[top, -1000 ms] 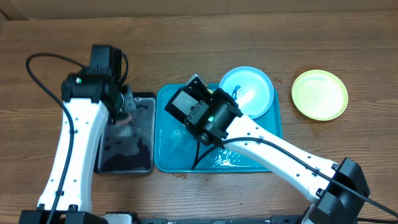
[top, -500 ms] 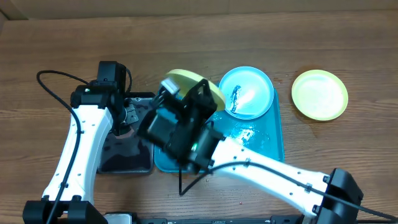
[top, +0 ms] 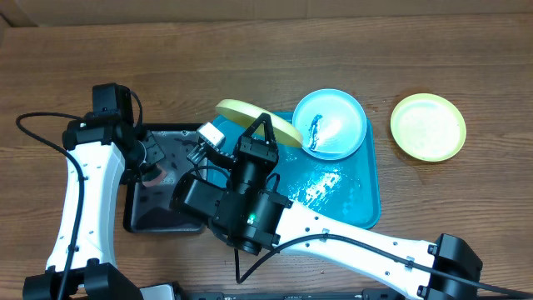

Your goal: Clean dirty plates on tray and stack at the side

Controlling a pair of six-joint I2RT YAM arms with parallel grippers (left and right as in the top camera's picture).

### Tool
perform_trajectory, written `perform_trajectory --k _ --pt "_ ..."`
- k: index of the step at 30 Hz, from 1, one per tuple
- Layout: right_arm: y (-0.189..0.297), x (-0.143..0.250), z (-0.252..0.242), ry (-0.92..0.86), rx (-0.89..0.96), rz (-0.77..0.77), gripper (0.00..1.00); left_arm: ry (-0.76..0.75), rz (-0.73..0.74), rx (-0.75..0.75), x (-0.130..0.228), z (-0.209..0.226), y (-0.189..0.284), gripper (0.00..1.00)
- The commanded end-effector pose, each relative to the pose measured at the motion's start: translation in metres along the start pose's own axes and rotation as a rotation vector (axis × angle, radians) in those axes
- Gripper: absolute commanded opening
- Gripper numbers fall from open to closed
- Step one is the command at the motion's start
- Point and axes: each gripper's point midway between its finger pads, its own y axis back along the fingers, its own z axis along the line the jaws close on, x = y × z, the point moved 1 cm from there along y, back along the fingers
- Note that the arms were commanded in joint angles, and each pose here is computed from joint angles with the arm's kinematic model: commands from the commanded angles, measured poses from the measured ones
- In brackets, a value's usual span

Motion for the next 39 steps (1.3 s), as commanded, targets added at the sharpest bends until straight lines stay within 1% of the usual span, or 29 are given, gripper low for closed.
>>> perform_trajectory --k 1,2,3,5,6,8,9,11,12,13,14,15,16,17,19,20,21,22,23,25,27,30,31,36,39 --pt "-0.014 0.007 -0.028 -0.122 0.038 0.040 0.04 -0.020 0.017 0.025 0.003 -0.004 -0.002 0.04" --pt "-0.012 0.010 -0.044 -0.149 0.133 0.067 0.04 -0.024 0.020 0.024 0.004 -0.004 -0.002 0.04" --pt "-0.012 0.008 -0.045 -0.185 0.129 0.061 0.04 -0.023 0.021 0.026 0.004 -0.004 -0.002 0.04" --pt "-0.021 0.002 -0.018 -0.175 -0.057 0.019 0.04 -0.023 0.015 0.034 0.003 -0.005 -0.002 0.04" --pt "-0.027 0.005 -0.018 -0.174 -0.054 0.033 0.04 -0.023 0.009 0.037 0.001 -0.006 -0.002 0.04" --pt "-0.026 0.013 -0.039 -0.229 0.090 0.078 0.04 -0.023 0.013 0.034 0.002 -0.005 -0.002 0.04" --pt "-0.025 0.011 -0.033 -0.253 0.051 0.063 0.04 -0.023 0.018 0.033 0.003 -0.005 -0.002 0.04" --pt "-0.030 0.006 -0.003 -0.207 -0.145 0.031 0.04 -0.023 0.015 0.037 0.003 -0.006 -0.002 0.04" --pt "-0.033 0.012 -0.011 -0.206 -0.095 0.055 0.04 -0.024 0.012 0.046 0.002 -0.008 -0.002 0.04" --pt "-0.030 0.017 -0.024 -0.240 -0.002 0.072 0.04 -0.027 0.014 0.054 0.002 -0.009 -0.002 0.04" --pt "-0.026 0.015 -0.025 -0.289 0.009 0.066 0.04 -0.033 0.016 0.054 0.003 -0.009 -0.002 0.04" --pt "-0.024 0.008 -0.006 -0.301 -0.118 0.038 0.04 -0.035 0.018 0.053 0.003 -0.009 -0.002 0.04" --pt "-0.023 0.005 0.017 -0.266 -0.264 0.022 0.04 -0.034 0.017 0.056 0.003 -0.009 -0.002 0.04" --pt "-0.026 0.010 0.023 -0.255 -0.303 0.041 0.04 -0.035 0.015 0.062 0.002 -0.011 -0.002 0.04" --pt "-0.023 0.023 0.015 -0.332 -0.225 0.088 0.04 -0.038 0.022 0.058 0.004 -0.010 -0.002 0.04" --pt "-0.018 0.024 0.026 -0.367 -0.289 0.097 0.04 -0.040 0.027 0.057 0.005 -0.009 -0.002 0.04" --pt "-0.015 0.023 0.046 -0.357 -0.413 0.108 0.04 -0.040 0.026 0.057 0.005 -0.009 -0.002 0.04" --pt "-0.016 0.028 0.064 -0.357 -0.538 0.148 0.04 -0.039 0.019 0.060 0.003 -0.010 -0.002 0.04" --pt "-0.017 0.038 0.072 -0.402 -0.598 0.211 0.04 -0.039 0.016 0.061 0.002 -0.010 -0.002 0.04" --pt "-0.018 0.056 0.085 -0.553 -0.674 0.362 0.04 -0.040 0.021 0.059 0.004 -0.010 -0.002 0.04" --pt "-0.019 0.072 0.104 -0.702 -0.809 0.543 0.04 -0.040 0.026 0.057 0.005 -0.009 -0.002 0.04" --pt "-0.027 0.084 0.116 -0.855 -0.923 0.714 0.04 -0.040 0.022 0.059 0.004 -0.010 -0.002 0.04" --pt "-0.033 0.087 0.116 -0.890 -0.939 0.743 0.04 -0.040 0.022 0.063 0.004 -0.011 -0.002 0.04" --pt "-0.101 0.113 0.096 -1.172 -0.944 0.858 0.04 -0.054 0.031 0.079 0.006 -0.013 -0.002 0.04" --pt "-0.136 0.139 0.081 -1.340 -0.961 0.923 0.04 -0.054 0.031 0.079 0.006 -0.013 -0.002 0.04"
